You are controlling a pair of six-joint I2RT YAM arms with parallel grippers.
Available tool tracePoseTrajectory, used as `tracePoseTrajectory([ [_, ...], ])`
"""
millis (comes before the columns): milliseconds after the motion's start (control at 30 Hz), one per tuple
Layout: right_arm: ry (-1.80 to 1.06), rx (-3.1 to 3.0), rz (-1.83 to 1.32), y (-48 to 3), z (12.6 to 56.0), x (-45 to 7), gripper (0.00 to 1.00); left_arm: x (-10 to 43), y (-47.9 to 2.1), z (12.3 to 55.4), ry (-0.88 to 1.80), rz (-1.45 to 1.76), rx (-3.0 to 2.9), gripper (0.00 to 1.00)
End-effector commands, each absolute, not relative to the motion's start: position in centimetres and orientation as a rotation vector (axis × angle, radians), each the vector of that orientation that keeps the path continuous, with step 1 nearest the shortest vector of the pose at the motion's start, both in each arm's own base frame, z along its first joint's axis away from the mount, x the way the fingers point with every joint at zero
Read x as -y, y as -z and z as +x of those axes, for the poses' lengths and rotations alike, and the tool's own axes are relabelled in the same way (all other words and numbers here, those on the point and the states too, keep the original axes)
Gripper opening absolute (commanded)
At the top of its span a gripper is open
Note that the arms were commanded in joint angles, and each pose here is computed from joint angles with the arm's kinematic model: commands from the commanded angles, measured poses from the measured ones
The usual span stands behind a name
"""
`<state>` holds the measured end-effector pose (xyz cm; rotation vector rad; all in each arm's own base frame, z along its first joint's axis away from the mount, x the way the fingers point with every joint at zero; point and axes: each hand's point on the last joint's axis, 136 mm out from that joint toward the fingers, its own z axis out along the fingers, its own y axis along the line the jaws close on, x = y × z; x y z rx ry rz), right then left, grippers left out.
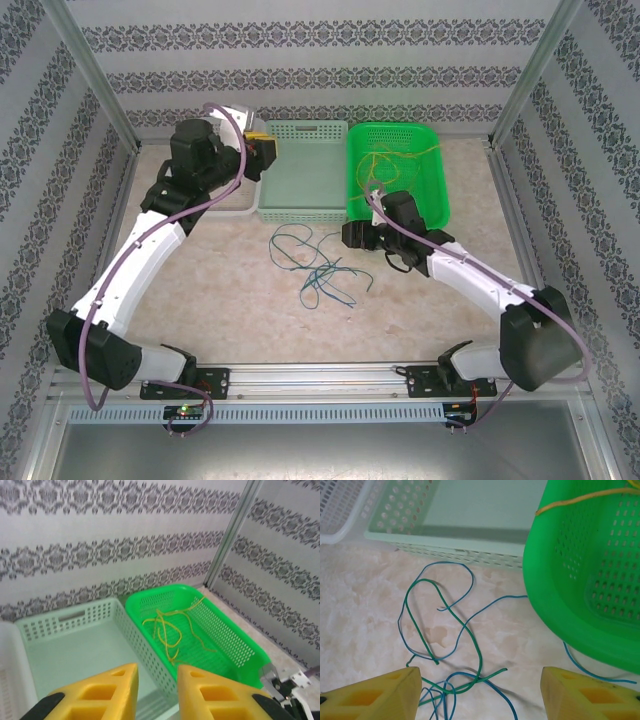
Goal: Untangle the cables
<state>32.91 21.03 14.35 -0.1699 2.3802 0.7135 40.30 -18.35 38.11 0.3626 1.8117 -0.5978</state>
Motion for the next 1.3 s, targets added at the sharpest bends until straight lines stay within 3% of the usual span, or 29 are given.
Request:
tracePoseTrajectory([
  [0,-0.778,-2.432,-0.146,-13.9,33.1,-22.3,0.65,17.3,-32.3,40.6,0.565,0.268,-2.004,0.3],
  [267,-0.714,-2.54,-0.221,-11.9,32.6,-23.7,0.63,16.0,-24.1,39.4,0.522,0.159,-2.243,0.32],
  [500,-0.568,-2.567,-0.401,-10.7,29.5,-21.1,0.66,17.5,-22.2,38.0,0.637,0.224,-2.279,0.5],
  [667,-0.53,-2.592,-0.466,-9.8,27.9,-20.0,0.67,19.2,-18.9,36.1,0.739,0.292,-2.405,0.53],
  [867,-0.68,-2.747,-0.021,-8.1,28.0,-18.0,0.65,20.6,-17.9,34.8,0.812,0.271,-2.402,0.56],
  [1000,-0.882,-2.716,0.251,-9.8,27.9,-19.4,0.61,22.9,-17.9,33.9,0.77,0.434,-2.389,0.59],
  [1267,-1.096,-2.66,0.683,-12.1,26.5,-18.4,0.63,26.2,-17.4,32.7,0.739,0.66,-2.344,0.62],
])
